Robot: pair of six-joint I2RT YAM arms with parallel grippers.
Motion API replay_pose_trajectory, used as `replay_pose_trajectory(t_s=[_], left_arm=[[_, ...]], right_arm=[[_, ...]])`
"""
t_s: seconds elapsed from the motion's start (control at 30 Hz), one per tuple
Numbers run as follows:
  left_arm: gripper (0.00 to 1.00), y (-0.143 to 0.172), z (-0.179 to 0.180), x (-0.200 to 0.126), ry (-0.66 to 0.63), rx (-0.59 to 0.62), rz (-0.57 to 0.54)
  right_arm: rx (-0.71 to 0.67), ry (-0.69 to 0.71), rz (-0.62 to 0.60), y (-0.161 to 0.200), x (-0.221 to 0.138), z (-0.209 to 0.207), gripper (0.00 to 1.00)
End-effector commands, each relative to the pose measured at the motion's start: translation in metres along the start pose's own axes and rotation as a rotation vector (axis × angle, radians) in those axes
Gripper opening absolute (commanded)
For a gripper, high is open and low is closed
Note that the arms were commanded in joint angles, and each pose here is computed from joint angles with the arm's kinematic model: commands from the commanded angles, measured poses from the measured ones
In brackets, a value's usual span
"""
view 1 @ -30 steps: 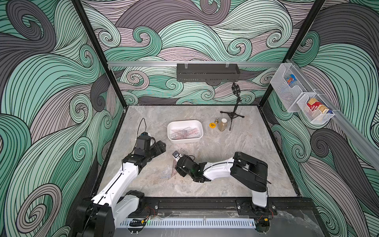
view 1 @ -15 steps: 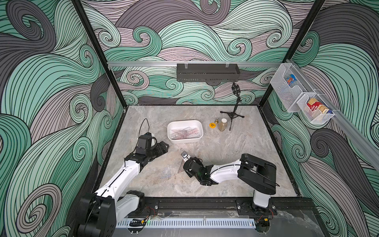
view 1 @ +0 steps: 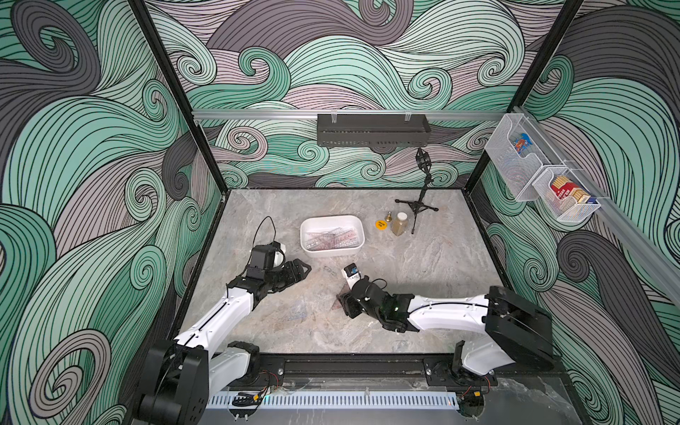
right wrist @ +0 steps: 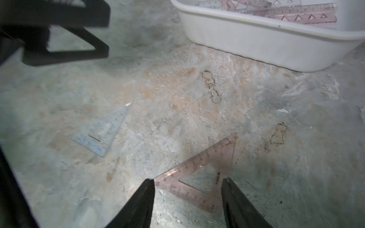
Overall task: Put the scattered rulers into the storage box
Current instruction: Pick up the ruler from the center of the board.
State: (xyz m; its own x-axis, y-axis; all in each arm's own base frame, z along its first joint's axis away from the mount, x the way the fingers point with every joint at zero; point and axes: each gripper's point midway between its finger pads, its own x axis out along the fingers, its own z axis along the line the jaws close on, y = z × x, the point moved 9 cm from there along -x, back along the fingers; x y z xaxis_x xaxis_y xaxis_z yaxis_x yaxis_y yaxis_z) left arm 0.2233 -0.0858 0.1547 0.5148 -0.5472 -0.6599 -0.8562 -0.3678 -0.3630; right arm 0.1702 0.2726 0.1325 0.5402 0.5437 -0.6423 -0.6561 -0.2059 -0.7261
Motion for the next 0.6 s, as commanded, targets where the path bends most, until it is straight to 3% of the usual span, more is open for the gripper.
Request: replay_pose_trajectory(t_s=[0.0, 0.13, 0.57], left_arm=[[0.78, 0.011, -0.009, 0.000, 0.050, 0.029, 0.031], [0.78, 0.022, -0.012, 0.003, 0.047, 0.028, 0.078], [0.78, 0.042, -0.004, 0.008, 0.050, -0.020, 0.125]], right_arm=[[0.131, -0.157, 0.053, 0.014, -0.004, -0.017, 0.58], [0.230, -0.224, 0.047, 0.027, -0.005, -0.033, 0.55], [0.264, -0.267, 0.137, 0.046, 0.011, -0.036, 0.49]])
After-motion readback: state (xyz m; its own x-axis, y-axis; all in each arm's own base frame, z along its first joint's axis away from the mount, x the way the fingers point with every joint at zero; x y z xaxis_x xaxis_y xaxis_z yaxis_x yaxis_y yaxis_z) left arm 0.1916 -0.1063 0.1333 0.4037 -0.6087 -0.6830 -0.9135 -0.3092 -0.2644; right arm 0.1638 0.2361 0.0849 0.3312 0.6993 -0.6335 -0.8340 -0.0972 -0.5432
